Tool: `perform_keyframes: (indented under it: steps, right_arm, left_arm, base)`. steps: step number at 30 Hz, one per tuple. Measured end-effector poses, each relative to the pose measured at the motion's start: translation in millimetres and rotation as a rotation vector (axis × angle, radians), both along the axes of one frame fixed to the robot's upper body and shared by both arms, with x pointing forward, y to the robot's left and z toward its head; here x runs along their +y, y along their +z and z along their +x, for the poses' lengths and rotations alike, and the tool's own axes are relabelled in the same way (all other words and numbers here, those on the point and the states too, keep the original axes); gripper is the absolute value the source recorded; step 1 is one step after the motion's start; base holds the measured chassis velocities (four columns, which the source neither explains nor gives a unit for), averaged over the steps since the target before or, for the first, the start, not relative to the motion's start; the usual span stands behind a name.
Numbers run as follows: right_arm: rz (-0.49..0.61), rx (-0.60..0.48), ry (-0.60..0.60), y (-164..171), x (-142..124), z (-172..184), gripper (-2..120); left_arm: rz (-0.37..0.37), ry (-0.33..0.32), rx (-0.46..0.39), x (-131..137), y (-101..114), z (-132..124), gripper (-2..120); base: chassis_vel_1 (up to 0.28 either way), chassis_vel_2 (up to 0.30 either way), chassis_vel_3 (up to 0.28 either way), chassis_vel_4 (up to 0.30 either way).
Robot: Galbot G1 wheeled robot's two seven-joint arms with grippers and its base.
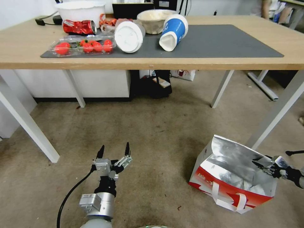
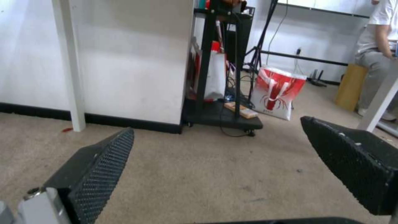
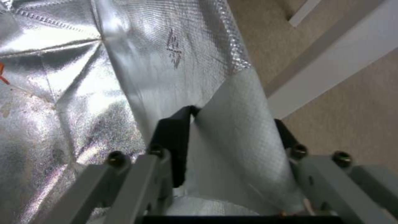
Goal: Pick up the food delivery bag from the floor and place it on the table.
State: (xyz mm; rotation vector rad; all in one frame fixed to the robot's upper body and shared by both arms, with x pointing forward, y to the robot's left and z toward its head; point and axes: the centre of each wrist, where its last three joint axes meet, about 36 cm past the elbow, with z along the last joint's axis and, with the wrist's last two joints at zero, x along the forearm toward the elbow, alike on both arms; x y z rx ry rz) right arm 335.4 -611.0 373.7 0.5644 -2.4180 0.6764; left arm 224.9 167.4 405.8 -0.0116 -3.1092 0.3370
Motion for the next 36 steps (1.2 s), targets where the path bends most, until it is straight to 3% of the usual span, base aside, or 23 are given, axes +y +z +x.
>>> perform_keyframes:
  steps: [10, 16, 21, 23, 28, 36]
  right_arm:
    - [0.005, 0.002, 0.008, -1.3, 2.4, -1.5, 0]
    - [0.032, -0.013, 0.014, -0.6, 9.3, -3.6, 0]
    - [0.119, -0.032, -0.004, 3.1, 23.1, -4.9, 0]
    - [0.232, -0.035, -0.034, 9.1, 43.1, -5.4, 0]
    - [0.346, -0.004, -0.056, 23.6, 67.8, -8.1, 0]
    - [0.458, 0.032, -0.085, 52.9, 99.8, -10.9, 0]
  left_arm:
    - [0.003, 0.010, 0.000, 1.4, -0.6, -2.4, 100]
    - [0.007, 0.019, -0.004, 2.7, -1.1, -2.5, 100]
    - [0.014, 0.029, -0.006, 5.5, -0.7, -1.7, 100]
    - [0.014, 0.033, -0.013, 7.6, 1.4, -0.9, 100]
    - [0.013, 0.035, -0.016, 8.9, 2.0, 0.1, 100]
    - [0.010, 0.038, -0.016, 10.3, 2.5, 1.4, 100]
  base:
    - [0.000, 0.000, 0.000, 0.000]
    - [0.000, 0.000, 0.000, 0.000]
    - [0.000, 0.000, 0.000, 0.000]
    - [0.000, 0.000, 0.000, 0.000]
    - [0.000, 0.000, 0.000, 0.000]
    - [0.000, 0.000, 0.000, 0.000]
